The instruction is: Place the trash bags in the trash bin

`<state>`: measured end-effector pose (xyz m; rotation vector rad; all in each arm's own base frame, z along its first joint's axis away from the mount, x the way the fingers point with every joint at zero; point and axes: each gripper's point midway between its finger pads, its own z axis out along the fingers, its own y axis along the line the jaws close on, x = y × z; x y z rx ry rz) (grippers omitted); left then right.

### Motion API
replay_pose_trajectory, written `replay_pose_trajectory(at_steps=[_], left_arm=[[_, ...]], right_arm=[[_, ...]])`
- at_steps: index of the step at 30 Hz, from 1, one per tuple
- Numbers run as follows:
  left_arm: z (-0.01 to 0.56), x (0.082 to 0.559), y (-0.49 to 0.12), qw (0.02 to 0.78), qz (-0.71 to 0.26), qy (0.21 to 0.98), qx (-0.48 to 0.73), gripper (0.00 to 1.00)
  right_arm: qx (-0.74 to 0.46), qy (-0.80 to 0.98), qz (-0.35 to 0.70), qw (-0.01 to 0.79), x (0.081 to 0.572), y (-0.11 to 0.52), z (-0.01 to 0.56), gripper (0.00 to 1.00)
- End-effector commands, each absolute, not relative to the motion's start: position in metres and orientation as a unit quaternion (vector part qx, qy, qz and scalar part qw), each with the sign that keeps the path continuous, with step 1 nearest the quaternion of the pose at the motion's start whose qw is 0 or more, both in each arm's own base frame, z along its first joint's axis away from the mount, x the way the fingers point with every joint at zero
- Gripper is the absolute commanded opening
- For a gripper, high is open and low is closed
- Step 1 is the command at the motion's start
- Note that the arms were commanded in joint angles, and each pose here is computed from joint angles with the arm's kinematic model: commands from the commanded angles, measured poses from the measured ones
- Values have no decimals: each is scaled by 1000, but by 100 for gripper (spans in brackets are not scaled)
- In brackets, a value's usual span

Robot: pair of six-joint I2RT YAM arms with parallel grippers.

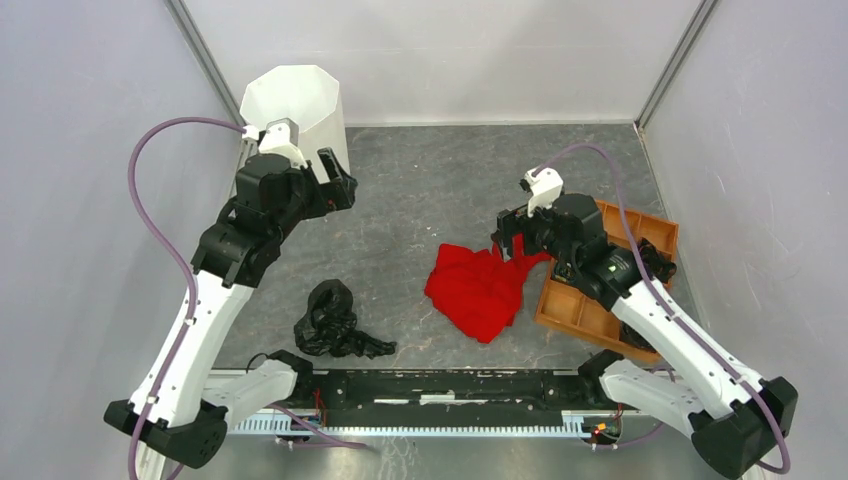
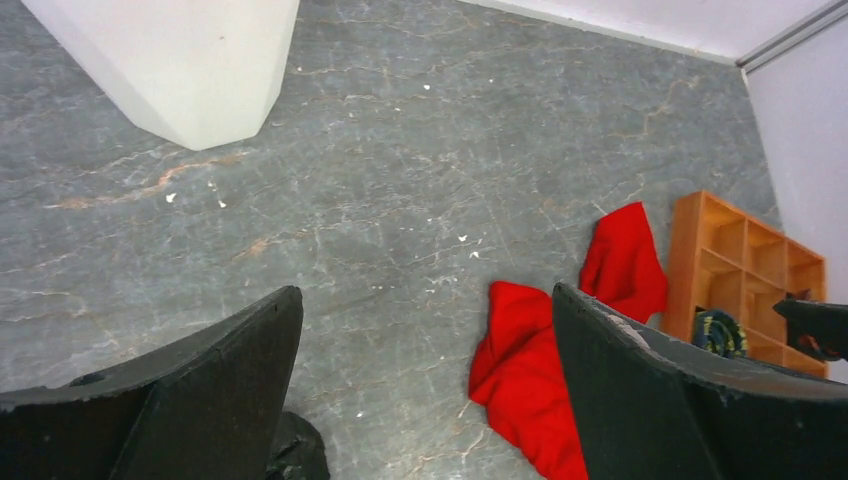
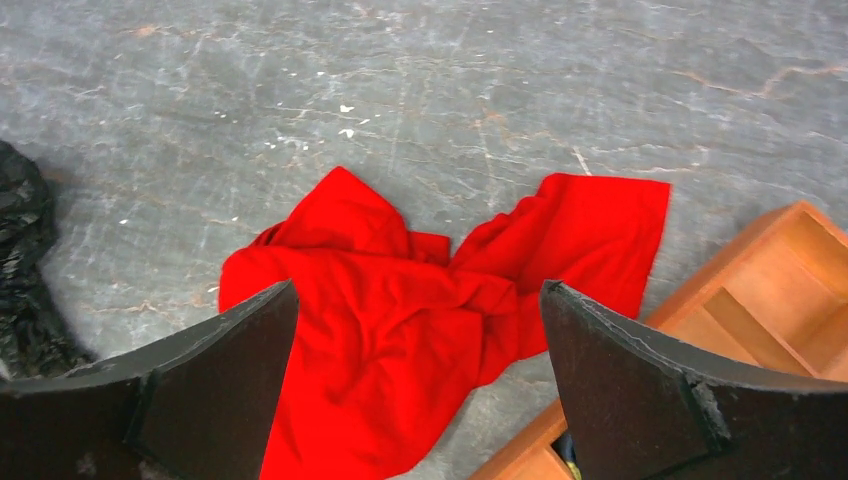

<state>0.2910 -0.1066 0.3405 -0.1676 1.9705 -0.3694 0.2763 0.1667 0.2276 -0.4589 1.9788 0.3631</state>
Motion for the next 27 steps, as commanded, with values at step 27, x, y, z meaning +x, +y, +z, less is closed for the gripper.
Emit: replay_pose_trajectory(at_steps=[27], left_arm=[[335, 238, -90, 592, -149, 792, 29, 100]], right_arm=[[-546, 683, 274, 401, 99, 480, 81, 90]])
